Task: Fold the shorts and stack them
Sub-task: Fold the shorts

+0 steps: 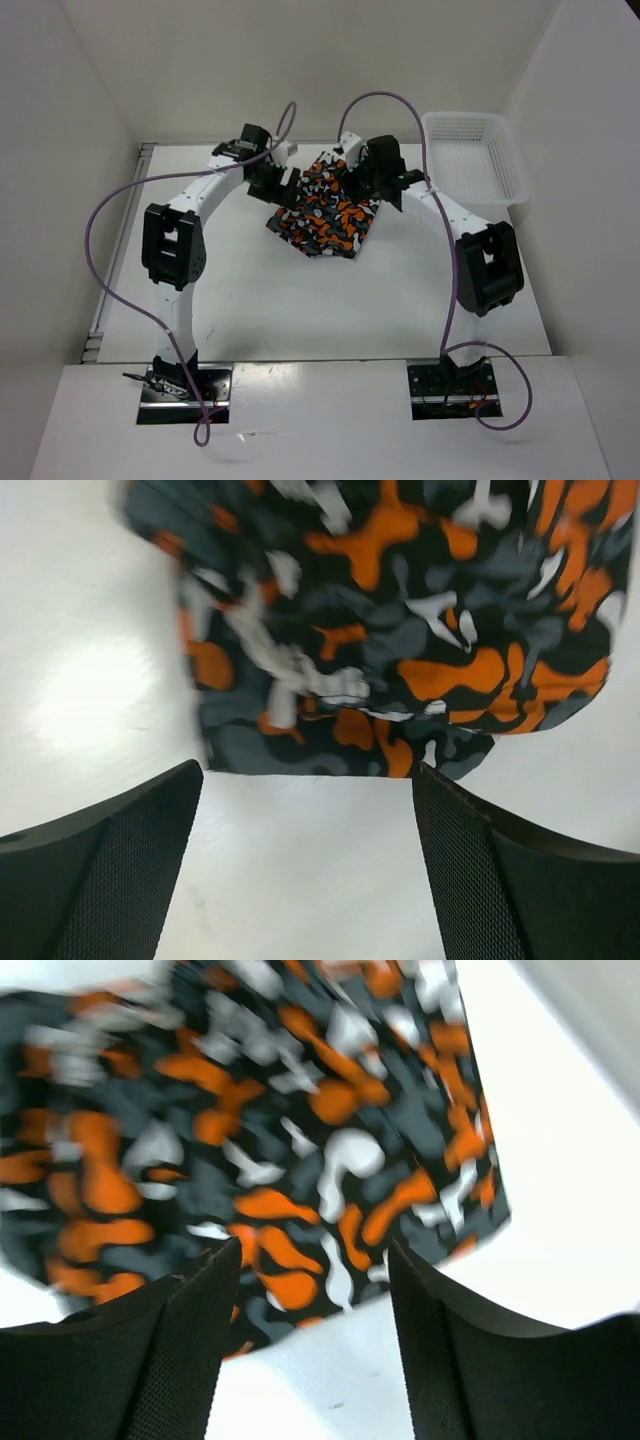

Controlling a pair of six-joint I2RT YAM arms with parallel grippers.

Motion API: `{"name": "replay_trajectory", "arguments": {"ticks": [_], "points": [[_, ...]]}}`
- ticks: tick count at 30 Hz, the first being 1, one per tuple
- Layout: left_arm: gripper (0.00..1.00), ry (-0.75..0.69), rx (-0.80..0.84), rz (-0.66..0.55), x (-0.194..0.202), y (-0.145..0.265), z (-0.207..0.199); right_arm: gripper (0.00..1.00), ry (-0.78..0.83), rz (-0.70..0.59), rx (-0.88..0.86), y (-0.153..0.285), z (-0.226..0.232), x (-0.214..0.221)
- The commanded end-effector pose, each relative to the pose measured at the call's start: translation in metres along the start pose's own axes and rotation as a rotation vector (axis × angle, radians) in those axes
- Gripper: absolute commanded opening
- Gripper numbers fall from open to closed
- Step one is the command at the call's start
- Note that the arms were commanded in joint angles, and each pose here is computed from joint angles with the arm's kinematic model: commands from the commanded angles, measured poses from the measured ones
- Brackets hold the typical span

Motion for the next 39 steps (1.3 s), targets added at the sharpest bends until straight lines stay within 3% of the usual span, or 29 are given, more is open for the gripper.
{"name": "replay_trajectory", "arguments": {"ticks": [1,7,9,11,12,13,16,17,19,23,28,32,39], "points": [[0.92,-0.009,0.027,0.098,0.039,-0.047,-0.014,0.65,-0.217,0.142,0.057,-0.018,-0.010,0.038],[0.91,-0.024,-0.029,0.073,0.042,-0.068,-0.002,0.65,-0.269,0.193,0.146,-0.041,-0.018,0.066],[0.86,-0.025,-0.040,0.075,0.045,-0.076,0.002,0.64,-0.303,0.180,0.191,-0.050,-0.028,0.064],[0.75,-0.023,-0.038,0.083,0.047,-0.079,0.002,0.62,-0.325,0.153,0.231,-0.056,-0.039,0.056],[0.67,-0.022,-0.037,0.085,0.049,-0.081,0.002,0.61,-0.338,0.171,0.258,-0.064,-0.042,0.063],[0.53,-0.019,-0.034,0.094,0.053,-0.085,0.003,0.59,-0.342,0.162,0.280,-0.067,-0.050,0.060],[0.33,-0.013,-0.019,0.108,0.059,-0.087,0.000,0.58,-0.347,0.183,0.316,-0.083,-0.061,0.069],[0.22,-0.005,-0.002,0.127,0.066,-0.088,-0.003,0.58,-0.346,0.188,0.329,-0.087,-0.063,0.071],[0.17,0.009,0.023,0.162,0.080,-0.088,-0.008,0.58,-0.353,0.194,0.335,-0.098,-0.070,0.075],[0.17,0.032,0.110,0.217,0.104,-0.083,-0.029,0.57,-0.325,0.197,0.353,-0.119,-0.080,0.073],[0.27,0.055,0.258,0.259,0.122,-0.076,-0.063,0.57,-0.228,0.227,0.349,-0.158,-0.072,0.057],[0.34,0.021,0.280,0.275,0.125,-0.073,-0.083,0.57,-0.176,0.258,0.335,-0.173,-0.056,0.041],[0.46,-0.005,0.197,0.268,0.118,-0.061,-0.076,0.57,-0.218,0.162,0.395,-0.145,-0.054,0.003]]}}
Point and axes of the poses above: each gripper's point midway between its finger pads, its own y axis back along the fingers, its own z axis along the line the jaws close on, x = y × z, the point moved 6 cm from there along y, back along the fingers, and after that the axes turned 14 degrees about -y, right-handed, at the moved point
